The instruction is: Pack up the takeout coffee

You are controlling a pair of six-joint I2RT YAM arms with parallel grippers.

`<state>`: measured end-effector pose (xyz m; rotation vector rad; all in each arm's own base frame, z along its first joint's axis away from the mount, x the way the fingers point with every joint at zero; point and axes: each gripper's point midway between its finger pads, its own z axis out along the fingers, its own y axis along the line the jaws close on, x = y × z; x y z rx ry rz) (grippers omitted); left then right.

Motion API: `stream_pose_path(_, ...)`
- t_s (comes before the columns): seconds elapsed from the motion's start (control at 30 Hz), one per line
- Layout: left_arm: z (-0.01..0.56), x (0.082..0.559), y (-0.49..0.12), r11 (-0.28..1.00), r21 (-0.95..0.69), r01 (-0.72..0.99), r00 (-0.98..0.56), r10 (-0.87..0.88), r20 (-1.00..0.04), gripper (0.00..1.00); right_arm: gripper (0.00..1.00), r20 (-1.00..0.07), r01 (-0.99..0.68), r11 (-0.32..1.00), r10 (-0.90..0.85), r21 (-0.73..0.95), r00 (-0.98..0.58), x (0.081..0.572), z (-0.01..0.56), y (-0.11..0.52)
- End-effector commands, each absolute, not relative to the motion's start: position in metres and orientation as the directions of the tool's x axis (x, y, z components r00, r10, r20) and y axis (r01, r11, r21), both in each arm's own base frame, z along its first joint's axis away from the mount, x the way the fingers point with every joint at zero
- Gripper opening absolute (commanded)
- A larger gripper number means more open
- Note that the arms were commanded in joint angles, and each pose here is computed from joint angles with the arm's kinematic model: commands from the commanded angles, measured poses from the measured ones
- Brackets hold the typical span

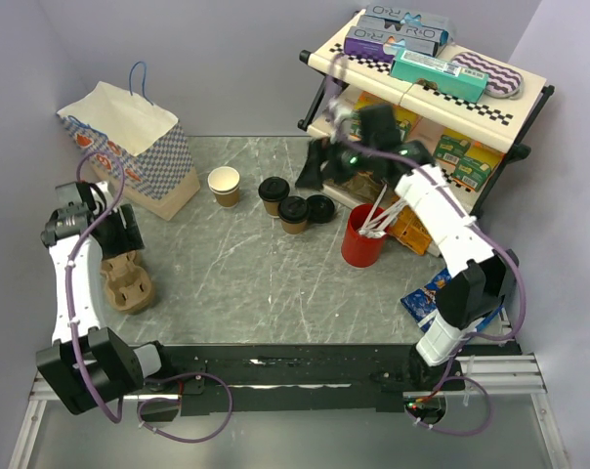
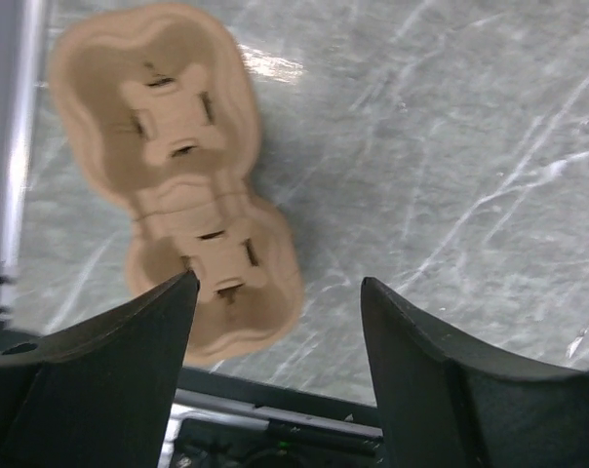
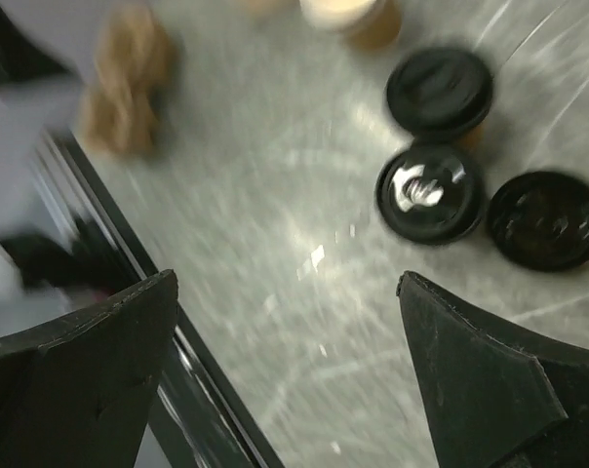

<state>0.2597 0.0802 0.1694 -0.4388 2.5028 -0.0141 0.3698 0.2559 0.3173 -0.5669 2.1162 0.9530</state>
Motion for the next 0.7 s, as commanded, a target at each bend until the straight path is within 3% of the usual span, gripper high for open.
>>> stream_pose_path(0.0, 0.188, 0.253, 0.1, 0.946, 0.002, -0.323, -0.8, -0.271, -0.536, 0.75, 1.0, -0.883, -0.807, 0.571, -0.287, 0.154, -0.372, 0.329, 0.346, 0.257)
stream_pose_path(0.27, 0.169, 0.238, 0.121, 0.931, 0.033, -0.363, -0.865, -0.324, -0.383, 0.7, 1.0, -0.883, -0.824, 0.534, -0.276, 0.187, -0.38, 0.315, 0.351, 0.28)
stream_pose_path(0.67, 0.133, 0.247, 0.129, 0.924, -0.031, -0.382, -0.894, -0.377, -0.243, 0.66, 1.0, -0.858, -0.817, 0.506, -0.252, 0.277, -0.447, 0.308, 0.337, 0.293)
